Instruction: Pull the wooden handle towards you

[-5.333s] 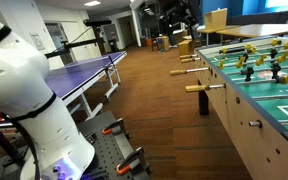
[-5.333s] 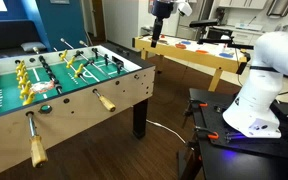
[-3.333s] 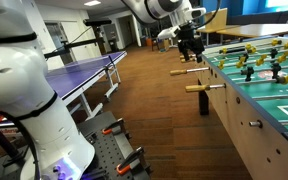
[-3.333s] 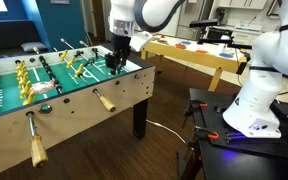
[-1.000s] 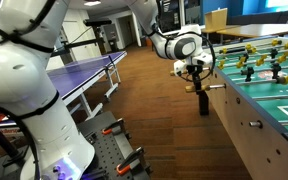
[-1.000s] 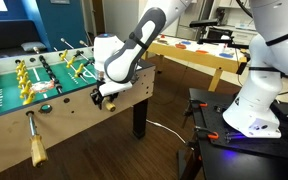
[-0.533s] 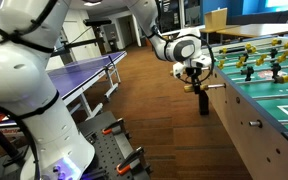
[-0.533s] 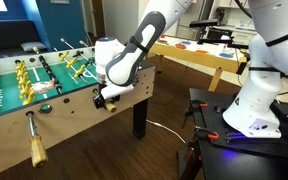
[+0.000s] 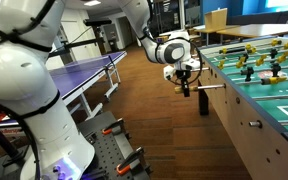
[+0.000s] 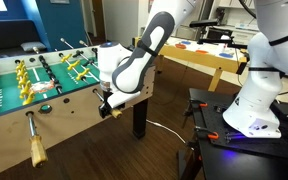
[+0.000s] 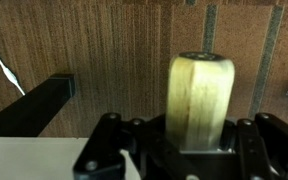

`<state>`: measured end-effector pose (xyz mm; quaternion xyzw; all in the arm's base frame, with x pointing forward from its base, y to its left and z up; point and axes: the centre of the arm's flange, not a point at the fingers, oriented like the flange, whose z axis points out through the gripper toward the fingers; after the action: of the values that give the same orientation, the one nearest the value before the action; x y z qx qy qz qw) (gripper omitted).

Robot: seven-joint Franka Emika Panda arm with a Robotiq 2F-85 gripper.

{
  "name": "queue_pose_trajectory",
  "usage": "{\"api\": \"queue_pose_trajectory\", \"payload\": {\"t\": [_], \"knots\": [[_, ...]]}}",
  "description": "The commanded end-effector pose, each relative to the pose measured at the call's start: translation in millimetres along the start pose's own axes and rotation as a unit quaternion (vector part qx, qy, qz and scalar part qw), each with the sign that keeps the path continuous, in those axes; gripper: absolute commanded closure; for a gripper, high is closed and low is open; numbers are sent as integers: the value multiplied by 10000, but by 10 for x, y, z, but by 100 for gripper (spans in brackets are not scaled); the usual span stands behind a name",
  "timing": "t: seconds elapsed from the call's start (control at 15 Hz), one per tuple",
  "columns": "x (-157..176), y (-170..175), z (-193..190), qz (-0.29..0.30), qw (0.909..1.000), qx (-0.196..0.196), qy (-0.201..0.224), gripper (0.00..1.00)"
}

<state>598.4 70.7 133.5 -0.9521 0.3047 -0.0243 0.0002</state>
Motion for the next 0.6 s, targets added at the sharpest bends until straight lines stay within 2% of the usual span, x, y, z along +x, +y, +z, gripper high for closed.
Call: {"api": "queue_pose_trajectory", "payload": {"t": [0.0,0.53], "knots": [[-488,-149,-332,-162,9998,119,38,99],[-1089,-260,-361,-465,9989,-30,-25,99]]}}
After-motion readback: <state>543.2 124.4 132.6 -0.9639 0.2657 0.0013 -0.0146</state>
